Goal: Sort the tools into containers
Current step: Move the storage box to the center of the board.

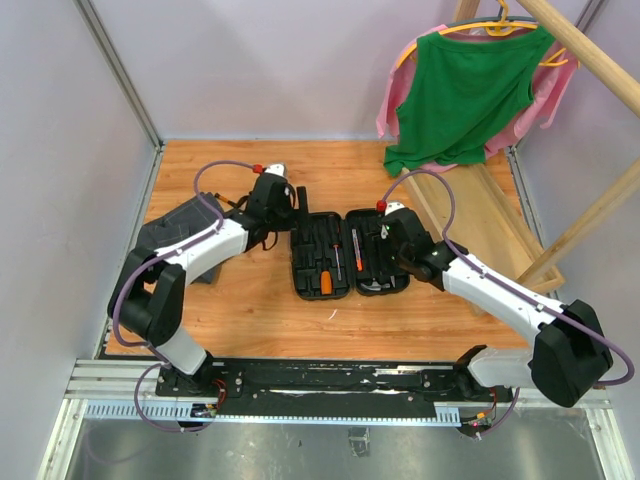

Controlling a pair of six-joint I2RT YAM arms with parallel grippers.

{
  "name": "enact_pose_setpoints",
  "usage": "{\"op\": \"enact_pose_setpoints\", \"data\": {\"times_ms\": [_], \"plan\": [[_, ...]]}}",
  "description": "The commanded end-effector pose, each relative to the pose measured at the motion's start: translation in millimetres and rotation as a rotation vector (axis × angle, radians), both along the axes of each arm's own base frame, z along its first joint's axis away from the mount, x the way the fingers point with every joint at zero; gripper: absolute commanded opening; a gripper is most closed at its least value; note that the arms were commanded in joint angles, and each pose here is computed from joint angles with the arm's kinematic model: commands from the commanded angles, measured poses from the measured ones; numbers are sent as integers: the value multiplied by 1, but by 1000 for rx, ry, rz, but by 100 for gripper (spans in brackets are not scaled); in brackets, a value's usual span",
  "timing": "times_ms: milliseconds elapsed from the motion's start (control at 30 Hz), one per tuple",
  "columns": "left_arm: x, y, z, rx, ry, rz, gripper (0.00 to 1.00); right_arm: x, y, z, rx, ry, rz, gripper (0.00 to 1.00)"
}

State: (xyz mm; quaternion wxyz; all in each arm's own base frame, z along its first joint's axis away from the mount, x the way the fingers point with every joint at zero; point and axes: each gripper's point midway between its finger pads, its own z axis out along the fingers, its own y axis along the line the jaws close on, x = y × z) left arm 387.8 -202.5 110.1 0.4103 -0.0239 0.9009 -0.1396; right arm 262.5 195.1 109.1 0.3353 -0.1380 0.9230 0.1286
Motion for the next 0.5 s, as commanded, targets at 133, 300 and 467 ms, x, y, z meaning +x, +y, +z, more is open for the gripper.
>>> {"op": "enact_pose_setpoints", "data": {"times_ms": [133,300,467], "plan": [[39,60,10,194,-108,60,99,-4,-5,4,-3,4,-6,59],[52,69,-8,288,-120,11,99,-9,-6,3,-2,18,-3,59],[61,73,-28,299,-88,-50,99,-13,-10,-1,-23,31,7,59]]}}
